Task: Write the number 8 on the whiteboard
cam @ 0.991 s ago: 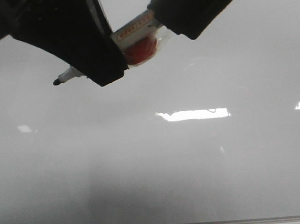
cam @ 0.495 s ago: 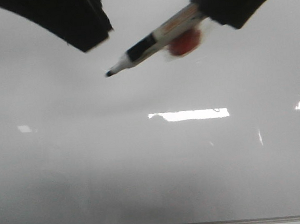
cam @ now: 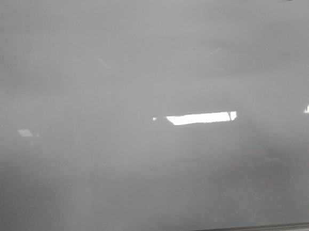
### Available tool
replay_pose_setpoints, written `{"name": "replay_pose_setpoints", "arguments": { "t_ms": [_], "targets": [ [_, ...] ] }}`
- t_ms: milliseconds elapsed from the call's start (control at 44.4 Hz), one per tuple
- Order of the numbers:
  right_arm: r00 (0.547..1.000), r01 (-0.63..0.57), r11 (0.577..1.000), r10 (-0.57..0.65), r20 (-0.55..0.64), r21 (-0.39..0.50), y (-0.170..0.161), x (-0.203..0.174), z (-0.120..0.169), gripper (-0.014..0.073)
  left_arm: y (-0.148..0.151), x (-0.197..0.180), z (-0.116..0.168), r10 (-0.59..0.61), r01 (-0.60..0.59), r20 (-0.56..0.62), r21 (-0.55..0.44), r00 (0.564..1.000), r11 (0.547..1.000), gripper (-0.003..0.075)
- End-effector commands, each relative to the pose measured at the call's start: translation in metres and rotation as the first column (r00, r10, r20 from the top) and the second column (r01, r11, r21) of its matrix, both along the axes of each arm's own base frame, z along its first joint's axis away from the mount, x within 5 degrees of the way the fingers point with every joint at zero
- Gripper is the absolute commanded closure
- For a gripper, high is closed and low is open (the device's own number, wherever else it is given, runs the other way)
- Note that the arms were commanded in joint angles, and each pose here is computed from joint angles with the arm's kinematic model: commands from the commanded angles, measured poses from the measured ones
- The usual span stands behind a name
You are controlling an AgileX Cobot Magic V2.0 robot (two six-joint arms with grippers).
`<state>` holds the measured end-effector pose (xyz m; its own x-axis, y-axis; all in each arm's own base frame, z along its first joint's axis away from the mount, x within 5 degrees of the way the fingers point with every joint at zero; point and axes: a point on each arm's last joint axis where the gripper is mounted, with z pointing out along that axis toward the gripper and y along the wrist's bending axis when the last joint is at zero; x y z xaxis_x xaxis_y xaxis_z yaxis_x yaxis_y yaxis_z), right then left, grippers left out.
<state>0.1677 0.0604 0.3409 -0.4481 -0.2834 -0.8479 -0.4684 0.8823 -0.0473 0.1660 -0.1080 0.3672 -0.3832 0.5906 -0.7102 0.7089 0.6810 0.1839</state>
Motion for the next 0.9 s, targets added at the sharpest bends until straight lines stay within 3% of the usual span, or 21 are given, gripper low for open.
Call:
{"name": "replay_pose_setpoints", "arguments": {
  "t_ms": [0, 225, 608, 878],
  "targets": [
    [0.99, 0.052, 0.997, -0.06, 0.125, 0.065, -0.001, 0.011, 0.013, 0.0653, 0.0, 0.0, 0.016, 0.02, -0.012, 0.084, -0.088, 0.996, 0.996, 0.029],
    [0.969, 0.121, 0.984, -0.145, 0.199, 0.128, 0.001, 0.041, 0.012, 0.0653, -0.001, 0.001, 0.018, 0.022, -0.013, 0.097, -0.097, 0.995, 0.995, 0.029],
    [0.969, 0.149, 0.982, -0.169, 0.183, 0.118, 0.01, 0.088, 0.004, 0.0653, -0.001, 0.001, 0.018, 0.022, -0.013, 0.097, -0.097, 0.995, 0.995, 0.029],
    [0.997, 0.066, 0.997, -0.067, 0.04, 0.032, 0.032, 0.109, -0.017, 0.0653, -0.001, 0.001, 0.018, 0.022, -0.013, 0.097, -0.097, 0.995, 0.995, 0.029]
  ]
}}
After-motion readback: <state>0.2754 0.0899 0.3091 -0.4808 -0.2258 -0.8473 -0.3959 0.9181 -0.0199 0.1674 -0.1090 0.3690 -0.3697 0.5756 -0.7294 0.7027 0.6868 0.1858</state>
